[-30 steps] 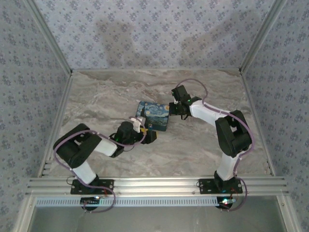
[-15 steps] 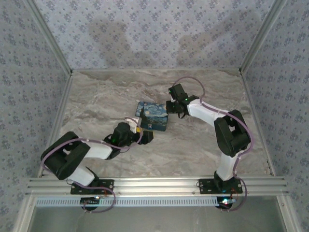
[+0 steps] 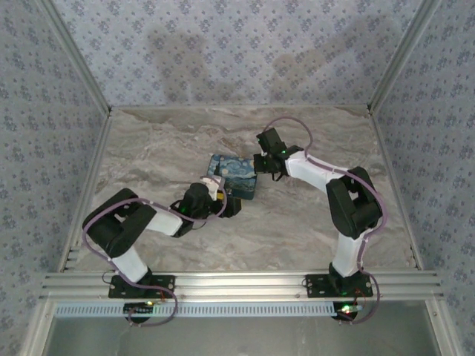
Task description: Unlock the padlock with the key
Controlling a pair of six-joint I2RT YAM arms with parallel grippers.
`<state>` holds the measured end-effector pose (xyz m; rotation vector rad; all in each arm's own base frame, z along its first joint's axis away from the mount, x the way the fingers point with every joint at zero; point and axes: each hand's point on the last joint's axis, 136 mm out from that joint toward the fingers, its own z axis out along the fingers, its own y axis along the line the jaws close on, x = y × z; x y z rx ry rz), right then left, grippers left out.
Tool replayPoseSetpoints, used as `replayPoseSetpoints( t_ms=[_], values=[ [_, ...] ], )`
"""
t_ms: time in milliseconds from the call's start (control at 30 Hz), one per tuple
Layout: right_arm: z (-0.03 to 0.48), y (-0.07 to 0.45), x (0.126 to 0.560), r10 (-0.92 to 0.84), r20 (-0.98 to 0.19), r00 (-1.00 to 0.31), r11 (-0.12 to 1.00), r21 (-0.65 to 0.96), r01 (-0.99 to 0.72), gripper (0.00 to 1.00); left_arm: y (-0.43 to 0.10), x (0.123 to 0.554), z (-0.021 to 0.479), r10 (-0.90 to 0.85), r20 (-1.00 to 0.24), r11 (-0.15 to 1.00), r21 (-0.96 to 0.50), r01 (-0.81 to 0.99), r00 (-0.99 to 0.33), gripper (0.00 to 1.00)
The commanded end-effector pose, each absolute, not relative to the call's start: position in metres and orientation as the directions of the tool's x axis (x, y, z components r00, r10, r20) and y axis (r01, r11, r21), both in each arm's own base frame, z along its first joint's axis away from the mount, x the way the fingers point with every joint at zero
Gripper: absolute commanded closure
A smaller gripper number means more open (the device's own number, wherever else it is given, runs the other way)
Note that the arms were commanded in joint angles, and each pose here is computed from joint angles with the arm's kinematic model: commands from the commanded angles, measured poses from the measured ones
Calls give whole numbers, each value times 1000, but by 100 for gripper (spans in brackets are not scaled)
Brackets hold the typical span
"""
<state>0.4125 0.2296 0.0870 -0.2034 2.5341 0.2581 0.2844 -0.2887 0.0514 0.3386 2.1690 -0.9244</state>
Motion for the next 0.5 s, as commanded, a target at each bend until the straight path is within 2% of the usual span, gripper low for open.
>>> replayPoseSetpoints(
  t_ms=[0, 333, 467],
  values=[
    [80, 246, 405, -107, -539, -835, 962, 157, -225, 100, -309, 281, 63, -28, -728, 630, -546, 553, -686, 11],
    [78, 251, 404, -113, -535, -837, 960, 158, -231, 100, -319, 274, 73, -31, -740, 561, -570, 601, -672, 18],
    [78, 252, 404, -112, -536, -837, 959, 162, -232, 100, -314, 276, 73, -47, -745, 577, -564, 591, -665, 18]
  ],
)
